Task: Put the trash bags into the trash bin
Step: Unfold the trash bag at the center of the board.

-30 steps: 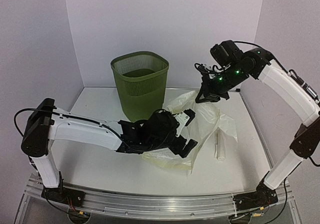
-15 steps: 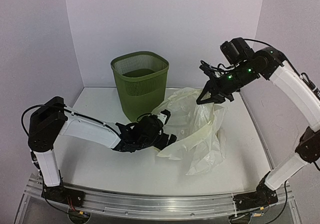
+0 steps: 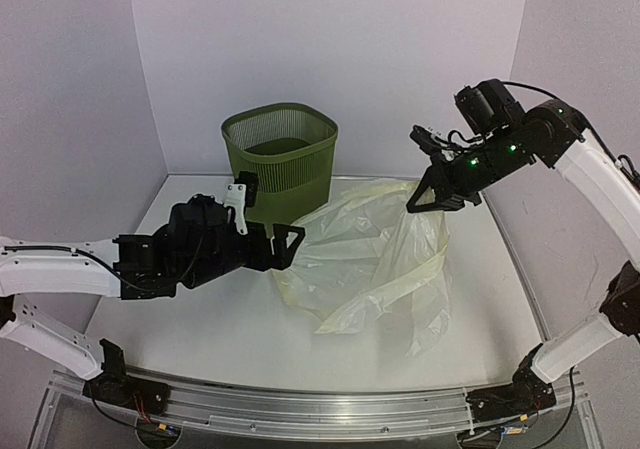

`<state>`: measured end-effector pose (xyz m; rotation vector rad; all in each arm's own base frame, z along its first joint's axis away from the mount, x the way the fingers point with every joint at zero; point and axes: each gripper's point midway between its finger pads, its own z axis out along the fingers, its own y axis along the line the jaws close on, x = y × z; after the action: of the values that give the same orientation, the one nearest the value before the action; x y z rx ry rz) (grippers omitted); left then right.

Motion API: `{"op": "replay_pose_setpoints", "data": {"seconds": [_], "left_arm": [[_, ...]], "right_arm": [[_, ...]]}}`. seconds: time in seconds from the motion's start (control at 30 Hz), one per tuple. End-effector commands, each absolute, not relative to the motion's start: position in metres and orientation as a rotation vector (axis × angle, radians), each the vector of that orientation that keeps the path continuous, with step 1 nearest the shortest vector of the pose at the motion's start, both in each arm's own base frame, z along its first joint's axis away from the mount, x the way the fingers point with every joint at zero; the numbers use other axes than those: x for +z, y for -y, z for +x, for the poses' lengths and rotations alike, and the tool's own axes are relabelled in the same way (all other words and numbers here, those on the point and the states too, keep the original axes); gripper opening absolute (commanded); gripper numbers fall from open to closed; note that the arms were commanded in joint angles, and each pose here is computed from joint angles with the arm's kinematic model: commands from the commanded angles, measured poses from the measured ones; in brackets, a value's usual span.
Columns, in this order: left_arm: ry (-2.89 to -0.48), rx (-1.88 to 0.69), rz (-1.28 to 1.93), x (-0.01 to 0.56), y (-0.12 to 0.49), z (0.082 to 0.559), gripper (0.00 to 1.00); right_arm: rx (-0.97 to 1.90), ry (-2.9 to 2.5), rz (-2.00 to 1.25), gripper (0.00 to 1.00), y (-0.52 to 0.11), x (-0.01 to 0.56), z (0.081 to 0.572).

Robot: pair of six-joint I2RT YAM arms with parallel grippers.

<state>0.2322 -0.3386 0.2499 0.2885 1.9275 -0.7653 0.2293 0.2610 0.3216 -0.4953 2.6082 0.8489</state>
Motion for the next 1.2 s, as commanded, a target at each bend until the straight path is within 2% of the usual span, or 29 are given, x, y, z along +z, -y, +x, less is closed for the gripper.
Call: {"op": "replay_pose_setpoints", "data": {"seconds": [0.0, 0.1, 0.27, 0.4, 0.57, 0.73, 0.83, 0.9, 0.93, 1.0, 1.03, 1.07, 1.17], "left_arm": [[-2.042, -0.655, 0.23, 0.212, 0.302, 0.233, 1.0], [-2.043, -0.722, 0.286, 0.2, 0.3, 0.224, 1.0], [-1.908, -0.967, 0.408, 0.218, 0.312, 0.197, 1.0], [-1.857, -1.031, 0.414, 0.224, 0.316, 0.193, 1.0], [-1.888, -0.976, 0.328, 0.223, 0.337, 0.219, 1.0], [-1.984, -0.785, 0.155, 0.213, 0.35, 0.265, 1.0], [-1.882, -0.915, 0.158, 0.237, 0.362, 0.267, 0.97], [-1.798, -1.002, 0.181, 0.259, 0.367, 0.262, 0.85], [-1.759, -1.034, 0.205, 0.269, 0.37, 0.259, 0.73], [-1.712, -1.059, 0.247, 0.286, 0.377, 0.257, 0.24], [-1.723, -1.037, 0.262, 0.288, 0.379, 0.259, 0.05], [-1.726, -1.013, 0.273, 0.296, 0.381, 0.261, 0.0], [-1.703, -0.943, 0.287, 0.323, 0.377, 0.266, 0.0]], "right_arm": [[0.956, -2.517, -0.56, 0.0, -0.269, 0.345, 0.222], [0.978, -2.485, -0.537, 0.0, -0.271, 0.356, 0.224], [1.009, -2.433, -0.497, 0.0, -0.273, 0.379, 0.229], [1.065, -2.396, -0.515, 0.0, -0.279, 0.394, 0.227], [1.155, -2.356, -0.568, 0.0, -0.287, 0.409, 0.219], [1.212, -2.305, -0.614, 0.0, -0.287, 0.424, 0.208], [1.188, -2.289, -0.605, 0.0, -0.28, 0.426, 0.205], [1.158, -2.297, -0.593, 0.0, -0.277, 0.422, 0.207], [1.146, -2.303, -0.588, 0.0, -0.276, 0.419, 0.208], [1.135, -2.319, -0.577, 0.0, -0.277, 0.413, 0.212], [1.123, -2.331, -0.564, 0.0, -0.278, 0.41, 0.215], [1.093, -2.343, -0.536, 0.0, -0.277, 0.407, 0.221], [0.891, -2.347, -0.45, 0.0, -0.263, 0.396, 0.247]]}}
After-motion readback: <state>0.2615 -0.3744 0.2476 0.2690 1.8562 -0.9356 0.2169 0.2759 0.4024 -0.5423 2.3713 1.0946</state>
